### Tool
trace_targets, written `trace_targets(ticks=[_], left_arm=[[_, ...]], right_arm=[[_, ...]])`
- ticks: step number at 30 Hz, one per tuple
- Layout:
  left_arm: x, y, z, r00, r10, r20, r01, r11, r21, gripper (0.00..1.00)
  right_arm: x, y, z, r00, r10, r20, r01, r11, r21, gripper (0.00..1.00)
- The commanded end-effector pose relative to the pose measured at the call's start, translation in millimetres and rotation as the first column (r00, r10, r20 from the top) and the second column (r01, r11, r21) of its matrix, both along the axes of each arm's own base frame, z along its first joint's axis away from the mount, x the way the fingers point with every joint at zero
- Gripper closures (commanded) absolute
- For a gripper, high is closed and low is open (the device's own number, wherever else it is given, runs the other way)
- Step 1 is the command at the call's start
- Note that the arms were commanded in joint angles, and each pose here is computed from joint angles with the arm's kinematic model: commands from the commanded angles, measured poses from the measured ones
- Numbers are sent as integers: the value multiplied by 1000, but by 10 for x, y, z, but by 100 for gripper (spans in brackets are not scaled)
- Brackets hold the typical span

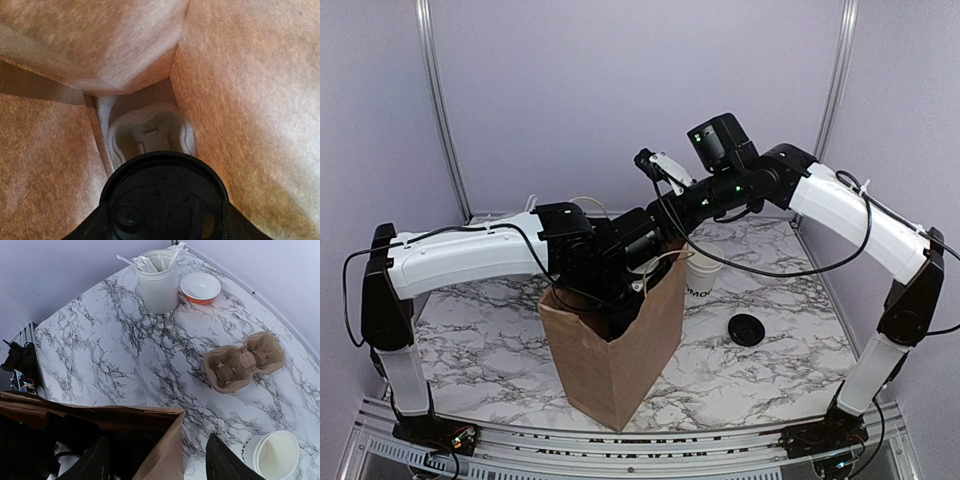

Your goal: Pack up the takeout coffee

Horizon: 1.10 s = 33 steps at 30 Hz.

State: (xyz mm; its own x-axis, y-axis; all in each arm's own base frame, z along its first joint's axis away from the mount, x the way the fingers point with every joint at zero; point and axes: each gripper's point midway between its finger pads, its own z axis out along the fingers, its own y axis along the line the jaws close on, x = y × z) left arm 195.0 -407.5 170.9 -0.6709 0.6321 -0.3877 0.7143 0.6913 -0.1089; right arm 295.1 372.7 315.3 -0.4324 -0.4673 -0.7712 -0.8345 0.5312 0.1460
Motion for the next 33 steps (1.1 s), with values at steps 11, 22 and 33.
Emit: trace_targets(ticks=[11,22,33], left_arm=[[-53,-74,121,999,-49,7,49,998,-38,48],[-54,-49,-20,998,-66,-12,66,998,11,48],[-90,-71,-354,995,-67,-68,72,995,71,48]], right_arm=[[234,-213,210,981,-182,74,183,983,-6,95],[380,-480,338,929,-363,74,358,931,71,100],[370,-471,50,931,-361,42,360,932,46,100]])
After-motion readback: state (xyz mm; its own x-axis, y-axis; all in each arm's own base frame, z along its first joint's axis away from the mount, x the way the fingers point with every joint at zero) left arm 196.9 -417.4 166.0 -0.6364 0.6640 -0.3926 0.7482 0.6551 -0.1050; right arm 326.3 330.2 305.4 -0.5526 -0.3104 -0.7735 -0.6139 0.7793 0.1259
